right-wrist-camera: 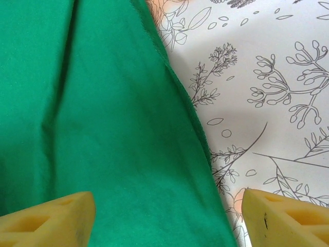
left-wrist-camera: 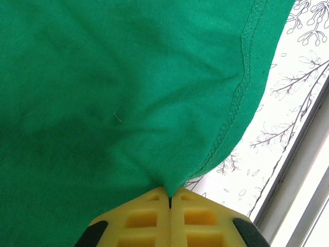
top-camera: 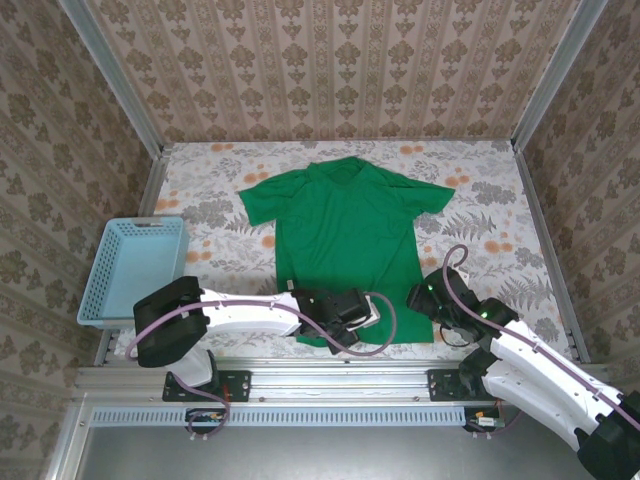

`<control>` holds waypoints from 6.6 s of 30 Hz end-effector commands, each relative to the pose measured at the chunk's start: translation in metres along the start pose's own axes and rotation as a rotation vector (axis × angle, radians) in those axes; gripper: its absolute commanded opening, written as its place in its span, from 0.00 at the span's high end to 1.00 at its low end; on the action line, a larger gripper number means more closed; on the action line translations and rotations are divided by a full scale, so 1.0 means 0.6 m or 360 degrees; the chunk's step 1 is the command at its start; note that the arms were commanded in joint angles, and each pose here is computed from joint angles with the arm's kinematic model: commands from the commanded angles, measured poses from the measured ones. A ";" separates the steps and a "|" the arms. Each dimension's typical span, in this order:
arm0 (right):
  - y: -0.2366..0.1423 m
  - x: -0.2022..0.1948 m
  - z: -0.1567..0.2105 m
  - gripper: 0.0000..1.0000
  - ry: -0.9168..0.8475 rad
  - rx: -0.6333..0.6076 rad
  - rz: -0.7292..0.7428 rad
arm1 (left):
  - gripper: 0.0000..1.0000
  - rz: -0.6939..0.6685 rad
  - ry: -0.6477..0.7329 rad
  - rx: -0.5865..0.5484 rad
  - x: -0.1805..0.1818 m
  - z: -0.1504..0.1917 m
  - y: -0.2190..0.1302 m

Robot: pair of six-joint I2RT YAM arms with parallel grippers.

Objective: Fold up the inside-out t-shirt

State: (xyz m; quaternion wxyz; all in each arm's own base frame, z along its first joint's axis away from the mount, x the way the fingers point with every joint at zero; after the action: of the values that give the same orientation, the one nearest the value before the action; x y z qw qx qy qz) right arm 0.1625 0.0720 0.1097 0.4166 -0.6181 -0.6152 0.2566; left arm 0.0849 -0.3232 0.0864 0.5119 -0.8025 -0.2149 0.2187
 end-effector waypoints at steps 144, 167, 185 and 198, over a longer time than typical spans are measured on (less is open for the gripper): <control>0.332 0.305 -0.284 0.00 -0.0605 -0.0148 0.0357 | 1.00 0.0353 -0.0271 -0.1586 0.084 -0.287 -0.561; 0.315 0.350 -0.300 0.74 -0.0830 -0.0101 0.0175 | 1.00 -0.0044 -0.0423 -0.1630 0.149 -0.306 -0.580; 0.127 0.370 -0.140 1.00 -0.0971 -0.0568 -0.0303 | 1.00 -0.0572 -0.1393 -0.1244 0.487 -0.264 -0.429; 0.047 0.330 -0.118 1.00 -0.0895 -0.0801 -0.0490 | 1.00 -0.0526 -0.1756 -0.0769 0.598 -0.186 -0.226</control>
State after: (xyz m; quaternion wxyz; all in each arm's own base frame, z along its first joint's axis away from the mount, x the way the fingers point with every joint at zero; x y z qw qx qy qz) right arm 0.2562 0.2542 0.1361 0.1106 -0.4960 -0.8245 0.2490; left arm 0.4238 -0.1482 0.2234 0.1614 -0.6381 -0.6160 0.4328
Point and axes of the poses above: each hand's point on the last joint's axis, 136 mm out from that joint toward the fingers, its own y axis out along the fingers, its own x axis along the line the jaws close on, z = x × y, the point moved 5 cm from there along -y, back along the fingers, and after that the axes turned 15 degrees about -y, right-handed, at the moved point
